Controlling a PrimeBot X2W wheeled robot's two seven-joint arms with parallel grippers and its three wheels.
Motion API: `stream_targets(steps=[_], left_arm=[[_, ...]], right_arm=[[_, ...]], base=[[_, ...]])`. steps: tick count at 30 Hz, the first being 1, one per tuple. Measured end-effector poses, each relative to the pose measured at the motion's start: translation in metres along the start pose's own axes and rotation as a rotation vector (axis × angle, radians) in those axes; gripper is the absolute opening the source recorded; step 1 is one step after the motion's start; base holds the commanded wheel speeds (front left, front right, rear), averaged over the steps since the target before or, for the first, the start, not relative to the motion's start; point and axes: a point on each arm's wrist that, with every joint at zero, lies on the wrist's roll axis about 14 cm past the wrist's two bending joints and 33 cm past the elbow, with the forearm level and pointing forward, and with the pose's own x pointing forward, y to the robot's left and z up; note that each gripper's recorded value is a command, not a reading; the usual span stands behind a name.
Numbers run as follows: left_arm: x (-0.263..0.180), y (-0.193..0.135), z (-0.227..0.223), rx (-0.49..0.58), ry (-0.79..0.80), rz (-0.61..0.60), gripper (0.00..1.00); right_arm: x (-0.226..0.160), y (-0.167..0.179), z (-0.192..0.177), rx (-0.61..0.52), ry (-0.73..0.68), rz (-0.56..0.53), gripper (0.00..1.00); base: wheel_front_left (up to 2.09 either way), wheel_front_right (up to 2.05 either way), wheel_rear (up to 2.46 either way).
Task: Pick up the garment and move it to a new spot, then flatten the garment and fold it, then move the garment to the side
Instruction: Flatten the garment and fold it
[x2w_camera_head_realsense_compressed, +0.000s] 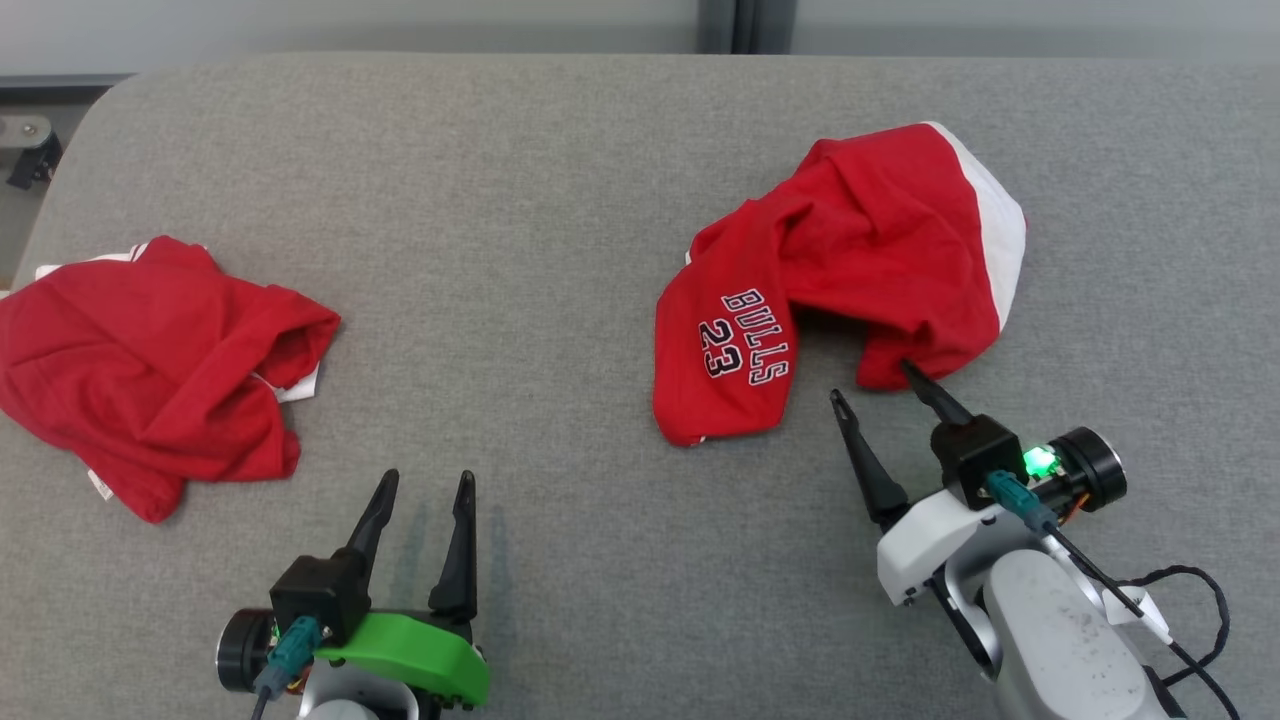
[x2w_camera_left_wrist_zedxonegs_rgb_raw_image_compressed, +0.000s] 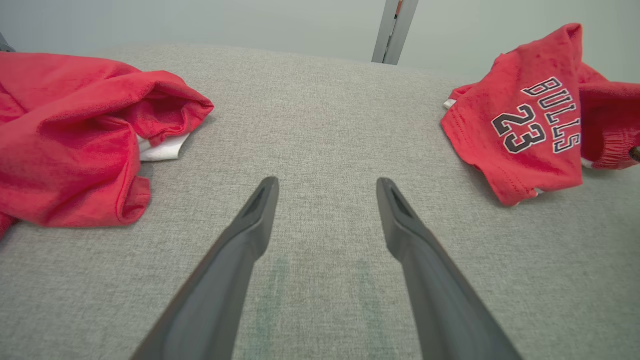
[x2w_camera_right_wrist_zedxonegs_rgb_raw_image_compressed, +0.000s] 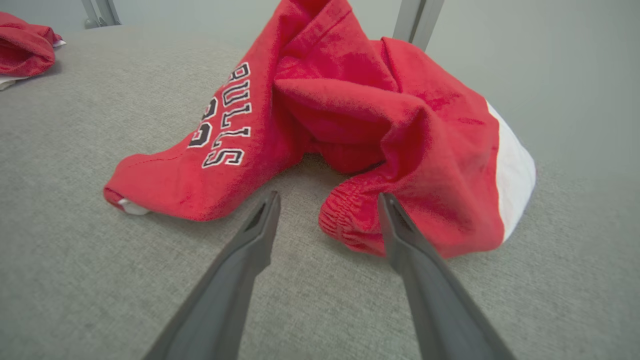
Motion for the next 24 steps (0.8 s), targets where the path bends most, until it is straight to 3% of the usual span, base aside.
stream_targets(steps=[14, 21, 22, 23, 24], left_arm=[[-0.001, 0.016, -0.004, -0.019, 0.014, 0.053, 1.0], [-0.005, 0.029, -0.005, -0.025, 0.019, 0.094, 1.0], [-0.005, 0.03, -0.005, -0.025, 0.019, 0.099, 1.0], [-0.006, 0.032, -0.005, -0.026, 0.02, 0.103, 1.0], [-0.006, 0.033, -0.005, -0.029, 0.02, 0.108, 1.0]], right_arm=[[0.031, 0.089, 0.009, 0.009, -0.045, 0.283, 1.0], [0.034, 0.118, -0.023, -0.023, 0.048, 0.397, 1.0], [0.034, 0.119, -0.031, -0.028, 0.074, 0.405, 0.85], [0.034, 0.12, -0.036, -0.027, 0.09, 0.408, 0.76], [0.035, 0.121, -0.038, -0.026, 0.097, 0.411, 0.46]], base=[[0.0, 0.0, 0.0], [0.0, 0.0, 0.0], [0.0, 0.0, 0.0], [0.0, 0.0, 0.0], [0.0, 0.0, 0.0]])
